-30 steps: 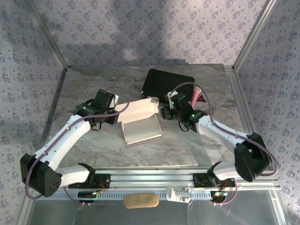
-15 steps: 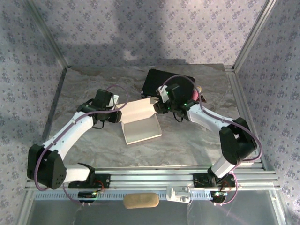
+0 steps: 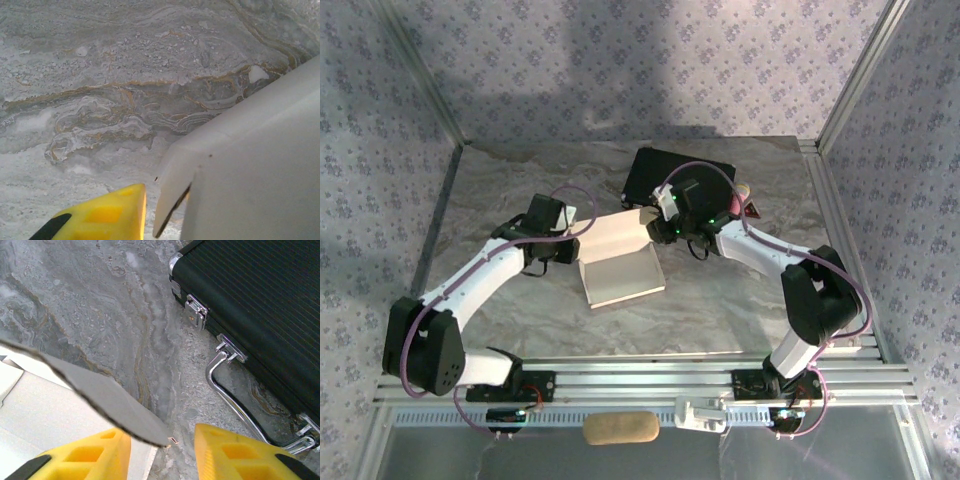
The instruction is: Fold the paper box
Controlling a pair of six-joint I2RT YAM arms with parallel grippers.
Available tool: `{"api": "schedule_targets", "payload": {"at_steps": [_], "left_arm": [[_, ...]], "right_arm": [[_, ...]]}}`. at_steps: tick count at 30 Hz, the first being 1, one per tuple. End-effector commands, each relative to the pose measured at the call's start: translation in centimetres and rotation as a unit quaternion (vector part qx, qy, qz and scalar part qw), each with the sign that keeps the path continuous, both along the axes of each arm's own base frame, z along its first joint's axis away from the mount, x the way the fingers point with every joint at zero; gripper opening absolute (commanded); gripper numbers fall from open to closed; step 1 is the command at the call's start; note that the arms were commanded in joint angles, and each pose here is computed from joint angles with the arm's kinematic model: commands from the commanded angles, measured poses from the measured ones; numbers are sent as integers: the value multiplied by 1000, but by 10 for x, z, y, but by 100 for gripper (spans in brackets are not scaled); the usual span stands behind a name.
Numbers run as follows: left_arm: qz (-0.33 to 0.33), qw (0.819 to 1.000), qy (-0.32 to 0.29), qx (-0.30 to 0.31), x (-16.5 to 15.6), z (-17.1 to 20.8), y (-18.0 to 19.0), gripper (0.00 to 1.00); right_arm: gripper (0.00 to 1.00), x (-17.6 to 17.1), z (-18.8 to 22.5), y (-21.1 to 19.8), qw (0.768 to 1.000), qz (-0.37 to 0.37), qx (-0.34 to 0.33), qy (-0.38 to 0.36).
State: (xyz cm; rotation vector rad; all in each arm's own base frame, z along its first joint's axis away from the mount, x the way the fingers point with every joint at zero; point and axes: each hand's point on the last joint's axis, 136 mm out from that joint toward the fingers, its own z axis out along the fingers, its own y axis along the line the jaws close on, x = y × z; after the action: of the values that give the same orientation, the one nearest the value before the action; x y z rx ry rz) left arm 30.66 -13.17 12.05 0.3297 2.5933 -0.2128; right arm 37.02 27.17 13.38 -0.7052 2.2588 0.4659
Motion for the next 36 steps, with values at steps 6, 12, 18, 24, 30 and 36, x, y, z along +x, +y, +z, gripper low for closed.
{"api": "schedule_targets", "payload": {"at_steps": [6,12,18,24,30,36], "left_arm": [[23,999,-12,-25,8,5,-4,19],[38,999,-14,-30,11,5,-4,14],[58,997,-21,-44,15,6,-6,10],[75,995,-31,-58,21,9,-10,7],[89,993,-37,-74,25,13,-12,6],[107,988,-57,-101,35,23,-17,2]], "right_arm": [[32,3,-7,6,1000,-9,-2,1],[30,4,-11,9,1000,-18,-7,-1],[25,1,-12,10,999,-32,-8,-8],[16,-2,-13,13,999,-46,-12,-15],[8,-3,-12,11,996,-79,-20,-24],[0,-1,1,9,989,-146,-1,-33]]}}
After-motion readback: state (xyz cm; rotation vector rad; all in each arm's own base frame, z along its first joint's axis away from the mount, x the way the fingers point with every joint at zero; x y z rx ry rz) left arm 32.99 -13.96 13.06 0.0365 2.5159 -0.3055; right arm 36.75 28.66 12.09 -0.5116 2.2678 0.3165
